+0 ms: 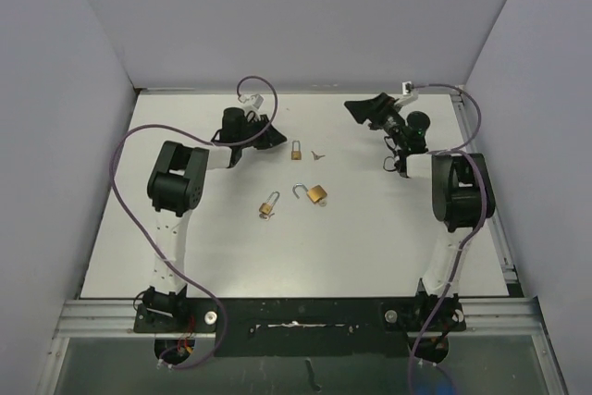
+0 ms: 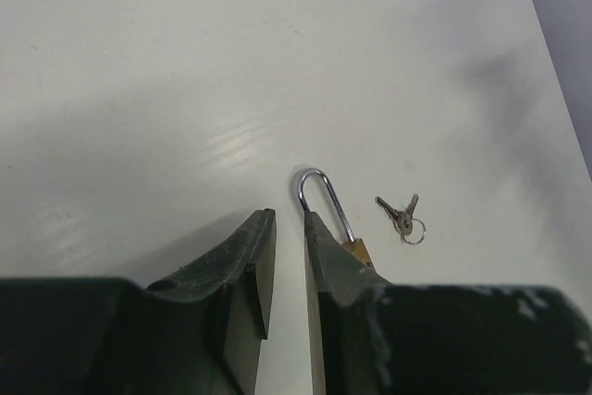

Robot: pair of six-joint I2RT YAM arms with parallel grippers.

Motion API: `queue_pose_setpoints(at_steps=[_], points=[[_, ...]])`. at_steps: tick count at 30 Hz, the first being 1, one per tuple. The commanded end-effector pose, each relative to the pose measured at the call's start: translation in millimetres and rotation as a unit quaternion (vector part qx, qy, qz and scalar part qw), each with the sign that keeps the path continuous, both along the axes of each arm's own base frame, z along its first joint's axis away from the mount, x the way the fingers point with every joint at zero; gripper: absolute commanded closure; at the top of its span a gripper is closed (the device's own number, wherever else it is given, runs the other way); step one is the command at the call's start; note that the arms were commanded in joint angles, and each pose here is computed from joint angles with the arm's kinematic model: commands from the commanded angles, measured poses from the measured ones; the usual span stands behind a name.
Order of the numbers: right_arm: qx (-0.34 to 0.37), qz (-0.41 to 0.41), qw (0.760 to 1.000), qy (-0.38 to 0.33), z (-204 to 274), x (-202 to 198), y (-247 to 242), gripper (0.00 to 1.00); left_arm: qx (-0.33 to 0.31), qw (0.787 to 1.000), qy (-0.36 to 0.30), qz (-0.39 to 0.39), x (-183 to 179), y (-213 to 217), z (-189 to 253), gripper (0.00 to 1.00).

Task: Lock with the key
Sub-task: Place the lock at the center of the board, then pick up the lock from the center of the board.

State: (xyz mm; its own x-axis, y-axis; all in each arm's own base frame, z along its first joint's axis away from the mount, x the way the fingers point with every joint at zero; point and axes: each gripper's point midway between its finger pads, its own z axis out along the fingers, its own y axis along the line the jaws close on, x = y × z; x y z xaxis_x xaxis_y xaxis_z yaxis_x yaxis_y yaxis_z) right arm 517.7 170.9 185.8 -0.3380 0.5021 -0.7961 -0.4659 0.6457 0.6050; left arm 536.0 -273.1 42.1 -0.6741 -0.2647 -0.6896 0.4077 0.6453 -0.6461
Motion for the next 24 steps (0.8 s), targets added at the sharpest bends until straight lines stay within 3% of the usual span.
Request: queue_pose_setpoints(at_steps=[1,4,10,15,18,21,24], points=[[0.181,0.128,0.972,-0.072,57.2,-20.4,-9.8,0.02,-0.018,0.996,-0.084,0.007,-1.6,5.2,71.9,0.85],[0.131,0.129,0.980,-0.074,50.3,-31.9,-5.6,0.02,-0.007,0.996,-0.087,0.010,-15.7,11.1,74.3,0.91],[-0.047,0.109,0.992,-0.039,44.7,-62.4,18.8,0.02,0.048,0.993,-0.107,0.027,-42.4,27.2,81.8,1.00],[-0.247,0.012,0.965,-0.084,80.0,-85.0,20.0,0.02,0.109,0.983,-0.142,0.035,-61.8,28.1,98.2,0.96],[-0.220,-0.004,0.970,-0.106,107.9,-99.8,9.0,0.02,0.127,0.979,-0.158,0.036,-75.3,25.1,109.5,0.96],[-0.124,0.011,0.987,-0.103,130.0,-113.9,-7.2,0.02,0.122,0.978,-0.163,0.038,-89.3,25.4,120.3,0.93],[-0.042,0.042,0.996,-0.073,140.8,-120.8,-25.8,0.02,0.125,0.976,-0.172,0.038,-103.9,24.5,129.4,1.00]])
